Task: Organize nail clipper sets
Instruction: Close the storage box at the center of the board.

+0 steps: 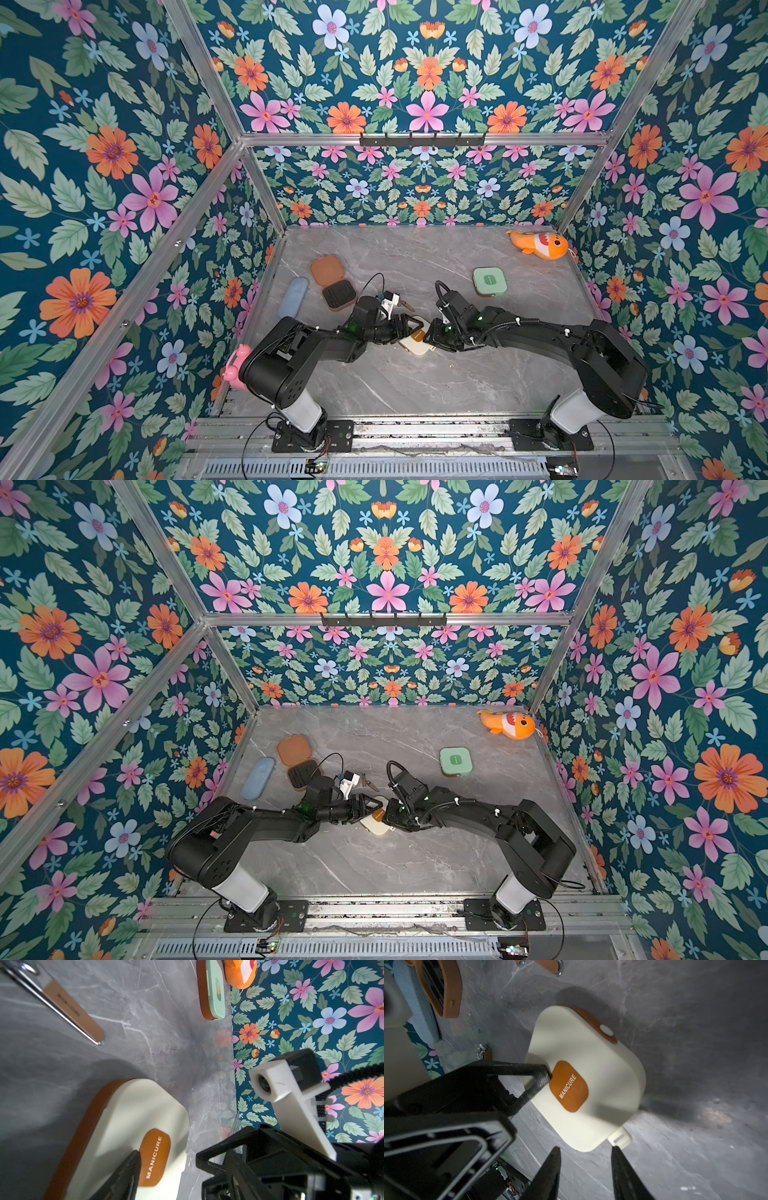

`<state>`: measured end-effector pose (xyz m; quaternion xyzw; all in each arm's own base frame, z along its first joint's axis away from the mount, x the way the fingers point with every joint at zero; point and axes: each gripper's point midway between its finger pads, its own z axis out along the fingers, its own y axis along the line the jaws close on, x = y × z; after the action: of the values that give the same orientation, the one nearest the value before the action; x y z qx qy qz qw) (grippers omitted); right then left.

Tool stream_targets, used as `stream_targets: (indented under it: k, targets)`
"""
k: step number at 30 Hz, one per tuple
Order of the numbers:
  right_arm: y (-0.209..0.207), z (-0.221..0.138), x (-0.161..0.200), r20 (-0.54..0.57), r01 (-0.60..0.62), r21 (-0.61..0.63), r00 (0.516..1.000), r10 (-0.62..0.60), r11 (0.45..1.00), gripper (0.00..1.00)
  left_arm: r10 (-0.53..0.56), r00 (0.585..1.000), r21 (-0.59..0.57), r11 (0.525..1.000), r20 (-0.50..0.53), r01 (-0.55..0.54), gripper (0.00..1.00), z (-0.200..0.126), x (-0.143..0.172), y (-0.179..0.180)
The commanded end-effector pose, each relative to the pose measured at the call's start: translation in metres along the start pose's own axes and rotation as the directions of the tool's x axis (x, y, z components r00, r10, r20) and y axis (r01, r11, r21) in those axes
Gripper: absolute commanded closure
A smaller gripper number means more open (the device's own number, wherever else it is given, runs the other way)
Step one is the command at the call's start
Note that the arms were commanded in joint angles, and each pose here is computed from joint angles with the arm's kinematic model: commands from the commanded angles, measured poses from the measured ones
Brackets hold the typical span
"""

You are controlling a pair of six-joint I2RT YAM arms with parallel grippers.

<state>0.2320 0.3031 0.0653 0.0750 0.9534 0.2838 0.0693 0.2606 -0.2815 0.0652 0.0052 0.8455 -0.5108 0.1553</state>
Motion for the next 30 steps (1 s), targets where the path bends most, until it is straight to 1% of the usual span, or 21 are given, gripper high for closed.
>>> stream_targets:
  k: [1,10,14,16,19,21,22,24,27,30]
  targets:
    - [-0.002,0.002,0.001,0.006,-0.032,0.005,0.999,0.032,0.999,0.58,-0.07,0.997,-0.149,0.986,-0.012,0.067,0.32,-0.002,0.011,0.035]
    - [-0.008,0.013,0.003,-0.006,-0.047,0.017,0.999,0.047,0.999,0.59,-0.053,0.999,-0.145,0.988,-0.005,0.052,0.32,-0.004,0.005,0.028]
    - [-0.008,0.018,0.002,-0.008,-0.05,0.017,0.999,0.05,0.999,0.59,-0.021,1.0,-0.146,0.989,-0.001,0.021,0.32,-0.008,-0.002,0.015]
    - [-0.008,0.018,0.001,-0.005,-0.05,0.017,0.999,0.05,0.999,0.59,0.01,1.0,-0.168,0.986,-0.001,-0.01,0.32,-0.012,-0.008,0.009]
    - [-0.009,0.018,0.0,-0.002,-0.054,0.021,0.999,0.054,0.998,0.59,0.069,0.997,-0.249,0.966,-0.019,-0.072,0.31,-0.019,-0.017,0.007]
    - [-0.009,0.018,0.0,0.0,-0.054,0.023,0.999,0.054,0.998,0.59,0.107,0.993,-0.317,0.941,-0.05,-0.117,0.3,-0.022,-0.022,0.014]
    - [-0.017,0.027,0.002,-0.014,-0.059,0.05,0.998,0.06,0.997,0.59,0.125,0.99,-0.35,0.926,-0.069,-0.141,0.3,-0.023,-0.024,0.018]
    - [-0.017,0.028,0.002,-0.016,-0.058,0.052,0.998,0.059,0.997,0.59,0.145,0.984,-0.402,0.899,-0.104,-0.175,0.3,-0.023,-0.028,0.027]
    - [-0.019,0.029,0.002,-0.016,-0.059,0.061,0.998,0.06,0.996,0.59,0.16,0.977,-0.425,0.881,-0.144,-0.207,0.3,-0.018,-0.03,0.034]
    - [-0.023,0.03,0.002,-0.012,-0.06,0.076,0.998,0.062,0.995,0.59,0.169,0.973,-0.401,0.889,-0.159,-0.22,0.3,-0.01,-0.03,0.034]
